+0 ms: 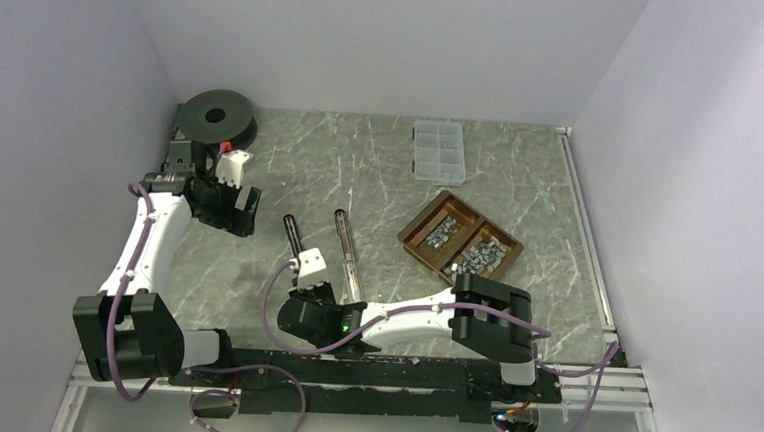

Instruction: Load the staples into the stapler

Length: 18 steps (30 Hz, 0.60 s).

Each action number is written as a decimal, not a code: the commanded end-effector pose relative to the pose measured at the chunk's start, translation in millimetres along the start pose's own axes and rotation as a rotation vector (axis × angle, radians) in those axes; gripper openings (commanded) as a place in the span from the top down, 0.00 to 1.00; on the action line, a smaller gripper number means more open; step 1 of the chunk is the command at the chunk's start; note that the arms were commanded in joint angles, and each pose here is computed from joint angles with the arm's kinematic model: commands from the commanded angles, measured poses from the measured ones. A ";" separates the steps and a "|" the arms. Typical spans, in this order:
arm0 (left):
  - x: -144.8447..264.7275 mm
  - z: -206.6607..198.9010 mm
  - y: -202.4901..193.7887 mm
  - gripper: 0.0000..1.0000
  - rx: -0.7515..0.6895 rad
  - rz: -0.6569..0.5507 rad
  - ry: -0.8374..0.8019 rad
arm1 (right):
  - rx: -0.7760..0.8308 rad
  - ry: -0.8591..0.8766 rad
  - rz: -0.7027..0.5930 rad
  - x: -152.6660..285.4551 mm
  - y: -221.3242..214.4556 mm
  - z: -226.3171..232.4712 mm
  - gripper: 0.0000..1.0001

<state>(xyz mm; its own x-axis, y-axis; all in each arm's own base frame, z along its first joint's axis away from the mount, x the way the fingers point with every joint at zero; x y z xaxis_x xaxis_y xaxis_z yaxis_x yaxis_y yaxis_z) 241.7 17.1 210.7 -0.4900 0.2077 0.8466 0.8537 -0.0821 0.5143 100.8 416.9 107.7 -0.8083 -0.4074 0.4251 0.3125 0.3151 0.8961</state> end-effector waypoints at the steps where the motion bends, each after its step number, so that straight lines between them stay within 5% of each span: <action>1: 8.0 -2.6 4.8 0.01 0.012 -0.053 0.002 | -0.034 0.024 -0.025 1.0 9.6 7.7 1.00; 18: 8.7 -2.6 7.6 0.00 0.016 -0.064 0.002 | -0.028 0.024 -0.004 -1.3 2.1 7.5 1.00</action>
<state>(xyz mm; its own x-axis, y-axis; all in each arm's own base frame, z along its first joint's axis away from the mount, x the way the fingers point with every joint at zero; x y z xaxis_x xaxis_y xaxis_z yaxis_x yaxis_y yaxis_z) 241.7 17.1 211.0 -0.4916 0.2075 0.8457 0.8528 -0.0818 0.5158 99.5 417.8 104.4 -0.7987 -0.4145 0.4361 0.3203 0.3207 0.8914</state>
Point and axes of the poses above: each gripper's point midway between its finger pads, its own x axis back along the fingers, its own z axis along the line the jaws close on, y = z × x, the point moved 8 cm from there along x, back along the fingers, and after that the axes turned 11 degrees about x, right-handed, at the moved point
